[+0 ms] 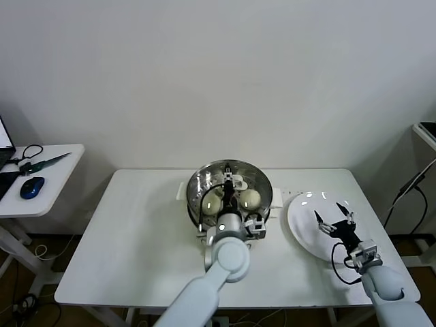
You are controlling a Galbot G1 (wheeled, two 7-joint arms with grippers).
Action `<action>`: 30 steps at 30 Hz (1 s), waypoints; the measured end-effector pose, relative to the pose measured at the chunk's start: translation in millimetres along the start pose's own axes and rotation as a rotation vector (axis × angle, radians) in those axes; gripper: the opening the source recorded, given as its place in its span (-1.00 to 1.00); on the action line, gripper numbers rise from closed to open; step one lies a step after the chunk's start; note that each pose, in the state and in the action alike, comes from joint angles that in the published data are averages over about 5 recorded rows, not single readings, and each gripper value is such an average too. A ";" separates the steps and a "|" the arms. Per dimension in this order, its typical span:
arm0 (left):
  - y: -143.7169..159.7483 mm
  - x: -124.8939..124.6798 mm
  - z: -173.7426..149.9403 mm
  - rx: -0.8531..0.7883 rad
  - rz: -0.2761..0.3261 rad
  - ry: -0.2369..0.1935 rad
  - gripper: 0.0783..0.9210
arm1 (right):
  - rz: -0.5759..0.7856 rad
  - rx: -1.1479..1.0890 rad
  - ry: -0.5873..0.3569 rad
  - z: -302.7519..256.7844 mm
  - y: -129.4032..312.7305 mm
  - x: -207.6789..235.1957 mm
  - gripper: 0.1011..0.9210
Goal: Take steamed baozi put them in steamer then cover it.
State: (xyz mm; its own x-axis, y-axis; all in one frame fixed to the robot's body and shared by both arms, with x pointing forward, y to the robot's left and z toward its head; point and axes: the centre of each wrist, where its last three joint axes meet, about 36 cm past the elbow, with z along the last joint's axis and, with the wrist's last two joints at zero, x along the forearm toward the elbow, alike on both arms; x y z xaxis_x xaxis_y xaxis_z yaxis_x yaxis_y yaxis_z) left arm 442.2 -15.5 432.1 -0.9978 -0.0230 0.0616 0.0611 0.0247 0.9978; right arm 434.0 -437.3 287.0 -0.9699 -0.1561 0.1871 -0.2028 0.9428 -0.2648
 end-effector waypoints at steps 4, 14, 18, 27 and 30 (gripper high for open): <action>5.8 8.7 7.6 0.011 -0.005 -0.008 0.36 | 0.002 0.002 0.007 -3.6 -1.9 -0.3 0.76; 19.5 34.6 31.7 0.068 -0.004 -0.012 0.76 | 0.004 0.009 0.044 -11.4 -4.2 -2.5 0.76; 23.6 47.6 47.2 0.104 -0.004 -0.010 0.77 | 0.010 0.007 0.049 -15.1 -6.7 -3.8 0.76; 28.8 69.2 103.3 0.235 -0.026 0.041 0.77 | 0.017 -0.012 0.047 -19.5 -7.0 -1.5 0.76; 29.8 74.7 126.6 0.309 -0.027 0.076 0.77 | 0.017 -0.020 0.042 -20.7 -3.5 -1.5 0.76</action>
State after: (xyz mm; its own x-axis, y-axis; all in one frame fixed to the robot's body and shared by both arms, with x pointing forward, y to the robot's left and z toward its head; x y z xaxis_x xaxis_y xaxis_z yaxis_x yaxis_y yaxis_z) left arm 366.4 110.0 463.5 -0.9937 -0.1017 0.0480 0.0124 0.3251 0.9456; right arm 438.9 -434.3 307.2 -0.9665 -0.1283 0.2224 -0.1835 0.9510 -0.2488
